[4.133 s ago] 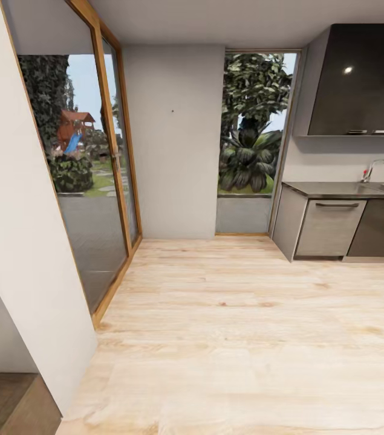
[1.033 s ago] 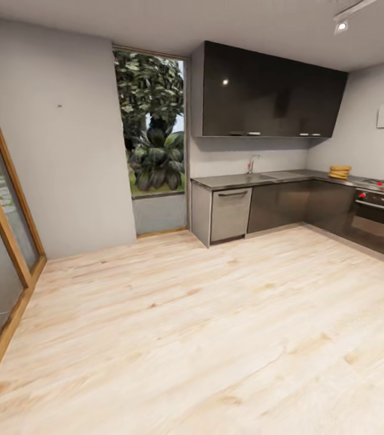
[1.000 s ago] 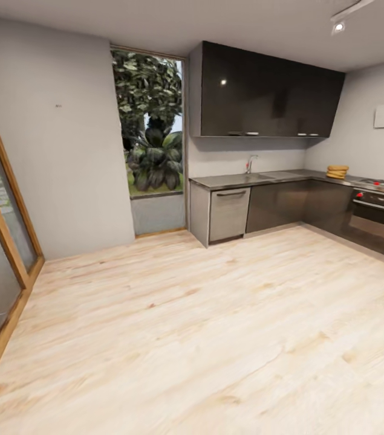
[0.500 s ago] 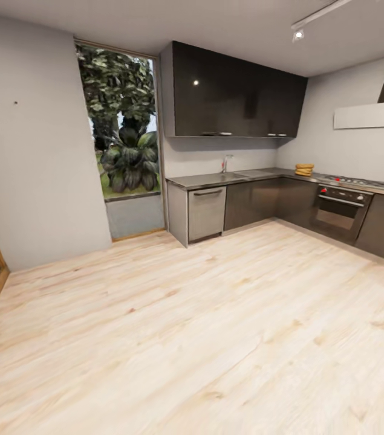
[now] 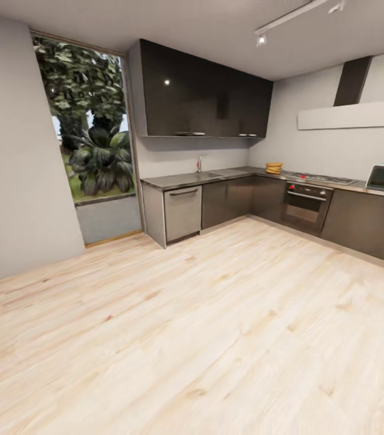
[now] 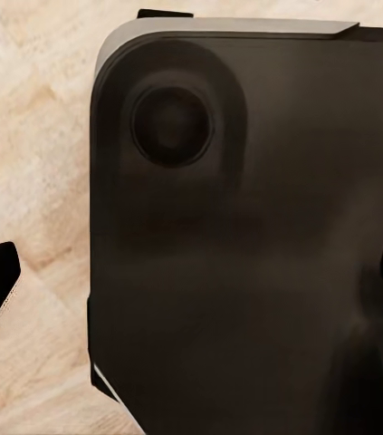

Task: In the kitchen, take the popcorn bag from the countertop, put it into the microwave, and heat it until the popcorn is cooked so the cooked popcorn ends up inside the bag.

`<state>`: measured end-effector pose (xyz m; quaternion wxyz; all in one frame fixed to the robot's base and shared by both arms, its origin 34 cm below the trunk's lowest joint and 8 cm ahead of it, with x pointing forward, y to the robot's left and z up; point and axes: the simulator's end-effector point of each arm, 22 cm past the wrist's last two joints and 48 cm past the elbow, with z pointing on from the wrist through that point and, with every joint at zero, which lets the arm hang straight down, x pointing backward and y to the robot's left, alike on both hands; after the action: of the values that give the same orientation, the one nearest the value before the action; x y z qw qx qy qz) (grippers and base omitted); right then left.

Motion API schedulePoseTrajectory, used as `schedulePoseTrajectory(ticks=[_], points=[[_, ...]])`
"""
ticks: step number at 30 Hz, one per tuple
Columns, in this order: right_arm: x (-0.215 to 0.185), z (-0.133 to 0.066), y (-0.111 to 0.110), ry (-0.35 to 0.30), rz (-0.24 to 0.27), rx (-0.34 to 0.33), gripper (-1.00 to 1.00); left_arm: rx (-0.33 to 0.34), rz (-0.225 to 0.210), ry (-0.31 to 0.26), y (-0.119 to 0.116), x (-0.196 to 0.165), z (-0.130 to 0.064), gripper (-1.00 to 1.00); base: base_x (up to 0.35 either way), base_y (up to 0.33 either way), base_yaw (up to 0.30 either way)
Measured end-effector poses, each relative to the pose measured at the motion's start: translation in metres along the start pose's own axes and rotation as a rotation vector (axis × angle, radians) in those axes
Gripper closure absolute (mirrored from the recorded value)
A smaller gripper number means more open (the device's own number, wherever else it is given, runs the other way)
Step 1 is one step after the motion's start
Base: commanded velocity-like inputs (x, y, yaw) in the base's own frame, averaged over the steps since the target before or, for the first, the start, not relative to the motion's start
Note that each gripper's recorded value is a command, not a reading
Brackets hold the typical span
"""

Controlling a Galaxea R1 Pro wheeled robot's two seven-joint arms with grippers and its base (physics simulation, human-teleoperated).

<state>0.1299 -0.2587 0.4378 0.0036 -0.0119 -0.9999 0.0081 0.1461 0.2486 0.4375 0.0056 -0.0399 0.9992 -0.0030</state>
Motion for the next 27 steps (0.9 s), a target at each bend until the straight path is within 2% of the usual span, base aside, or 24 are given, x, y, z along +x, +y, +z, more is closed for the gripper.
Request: schedulePoseTrajectory(ticks=[22, 27], points=[[-0.0007, 0.0, -0.0002, -0.002, 0.0, 0.0, -1.0, 0.001, 0.001, 0.0, -0.0005, 0.0, 0.0, -1.0, 0.0, 0.0, -0.284], [-0.0052, 0.0, -0.0005, -0.023, 0.0, 0.001, -1.0, 0.0, 0.0, -0.001, -0.0002, -0.0001, 0.0, -1.0, 0.0, 0.0, -0.284]])
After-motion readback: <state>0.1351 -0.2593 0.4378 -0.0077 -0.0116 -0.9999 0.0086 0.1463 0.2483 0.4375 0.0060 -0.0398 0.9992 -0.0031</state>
